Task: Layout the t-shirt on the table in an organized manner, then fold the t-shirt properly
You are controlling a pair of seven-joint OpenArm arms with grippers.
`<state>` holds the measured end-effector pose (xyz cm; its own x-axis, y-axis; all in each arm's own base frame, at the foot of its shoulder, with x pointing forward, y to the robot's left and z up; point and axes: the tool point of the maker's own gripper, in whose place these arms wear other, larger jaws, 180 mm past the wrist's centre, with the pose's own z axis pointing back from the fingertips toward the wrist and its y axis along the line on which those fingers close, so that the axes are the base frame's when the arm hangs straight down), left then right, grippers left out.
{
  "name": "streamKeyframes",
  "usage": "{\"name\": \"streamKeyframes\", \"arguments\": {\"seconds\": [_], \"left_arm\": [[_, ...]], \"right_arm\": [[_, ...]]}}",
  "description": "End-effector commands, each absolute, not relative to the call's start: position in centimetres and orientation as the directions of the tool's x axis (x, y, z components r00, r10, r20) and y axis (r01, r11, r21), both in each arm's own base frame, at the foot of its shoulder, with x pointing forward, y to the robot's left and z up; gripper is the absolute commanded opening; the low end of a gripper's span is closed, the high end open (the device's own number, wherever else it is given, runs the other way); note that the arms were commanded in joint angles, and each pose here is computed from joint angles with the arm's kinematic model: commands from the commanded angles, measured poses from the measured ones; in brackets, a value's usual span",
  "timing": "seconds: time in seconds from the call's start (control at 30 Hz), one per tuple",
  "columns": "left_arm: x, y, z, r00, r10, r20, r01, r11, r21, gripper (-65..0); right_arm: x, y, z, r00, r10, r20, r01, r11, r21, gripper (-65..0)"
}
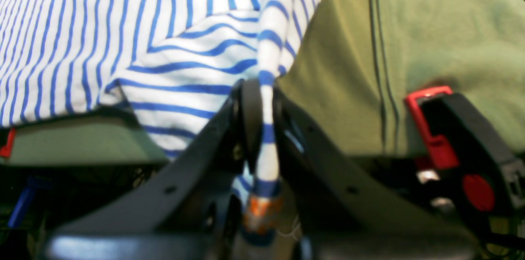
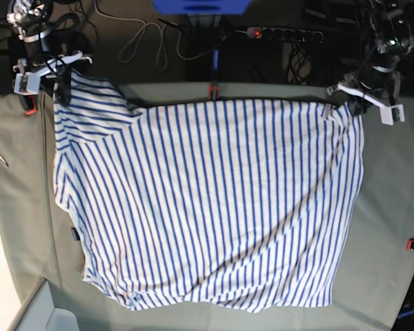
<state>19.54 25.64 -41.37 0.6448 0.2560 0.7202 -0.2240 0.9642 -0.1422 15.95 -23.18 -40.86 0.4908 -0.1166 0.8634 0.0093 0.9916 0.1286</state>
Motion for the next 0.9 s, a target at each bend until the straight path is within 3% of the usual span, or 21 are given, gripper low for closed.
{"name": "streamKeyframes", "arguments": {"seconds": [0.0,0.87], "left_arm": [[20.1,26.1,-40.2,0.616,0.238,0.751,-0.213,0.968,-0.132,-64.8],[24.8,28.8,-36.4,0.497,0.226,0.838,-0.239,0.964,-0.118,-64.8]], "right_arm": [[16.3,-23.3,-39.3,0.441,-0.114,0.890,-0.007,0.991,0.131,-65.0],[22.5,-25.2,-35.4,0.284,-0.081,0.956,-0.006,0.996,0.086,-65.0]]}}
